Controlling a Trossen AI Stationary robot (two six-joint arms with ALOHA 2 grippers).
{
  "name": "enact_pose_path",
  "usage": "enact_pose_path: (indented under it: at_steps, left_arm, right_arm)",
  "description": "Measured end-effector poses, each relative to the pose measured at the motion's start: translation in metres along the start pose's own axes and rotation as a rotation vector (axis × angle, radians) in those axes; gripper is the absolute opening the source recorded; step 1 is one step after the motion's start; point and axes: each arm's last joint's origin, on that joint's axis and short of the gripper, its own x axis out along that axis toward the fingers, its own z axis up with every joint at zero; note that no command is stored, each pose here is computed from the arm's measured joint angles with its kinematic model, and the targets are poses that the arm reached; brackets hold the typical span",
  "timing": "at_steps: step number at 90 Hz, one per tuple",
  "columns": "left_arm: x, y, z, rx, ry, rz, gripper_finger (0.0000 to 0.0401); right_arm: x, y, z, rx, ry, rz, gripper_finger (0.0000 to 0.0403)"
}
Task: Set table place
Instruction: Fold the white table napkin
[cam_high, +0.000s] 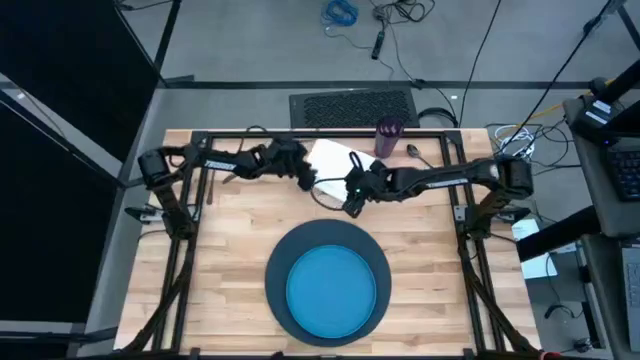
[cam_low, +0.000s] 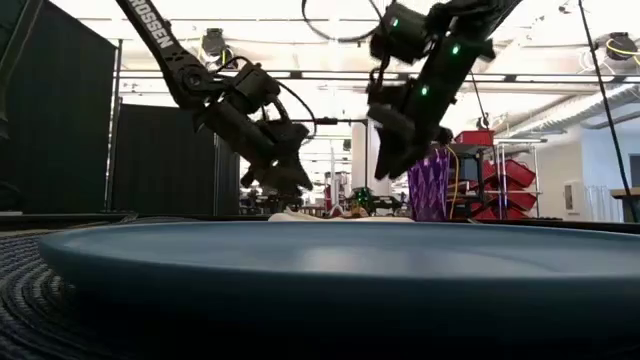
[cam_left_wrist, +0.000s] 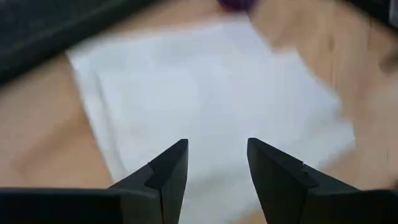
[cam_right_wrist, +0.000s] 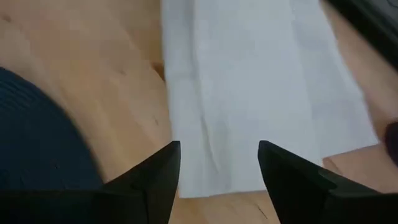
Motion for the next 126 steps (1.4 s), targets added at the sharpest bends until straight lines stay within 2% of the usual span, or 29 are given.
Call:
enact_pose_path:
  at_steps: [10, 33, 58, 91, 105, 126]
  left_arm:
    - [-0.004, -0.013, -0.007, 0.055, 0.049, 0.043, 0.0151]
    - [-0.023, -0.045, -0.013, 0.154, 0.015, 0.108, 0.0151]
    - [-0.056, -0.067, -0.016, 0.193, -0.082, 0.137, 0.0151]
    - [-0.064, -0.080, -0.024, 0.216, -0.065, 0.184, 0.0151]
    - [-0.065, -0.086, -0.028, 0.229, -0.064, 0.199, 0.0151]
    - [-0.081, -0.107, -0.028, 0.263, -0.139, 0.208, 0.0151]
  right_arm:
    - [0.022, 0.002, -0.004, -0.022, 0.035, -0.020, 0.0199]
    - [0.049, 0.005, -0.013, -0.057, 0.081, -0.042, 0.0191]
    - [0.046, 0.006, -0.009, -0.076, 0.049, -0.029, 0.0088]
    - [0.044, 0.006, -0.005, -0.082, 0.045, -0.024, 0.0004]
    - [0.044, 0.006, -0.005, -0.074, 0.045, -0.024, 0.0026]
    - [0.040, 0.000, -0.002, -0.063, 0.045, -0.032, 0.0110]
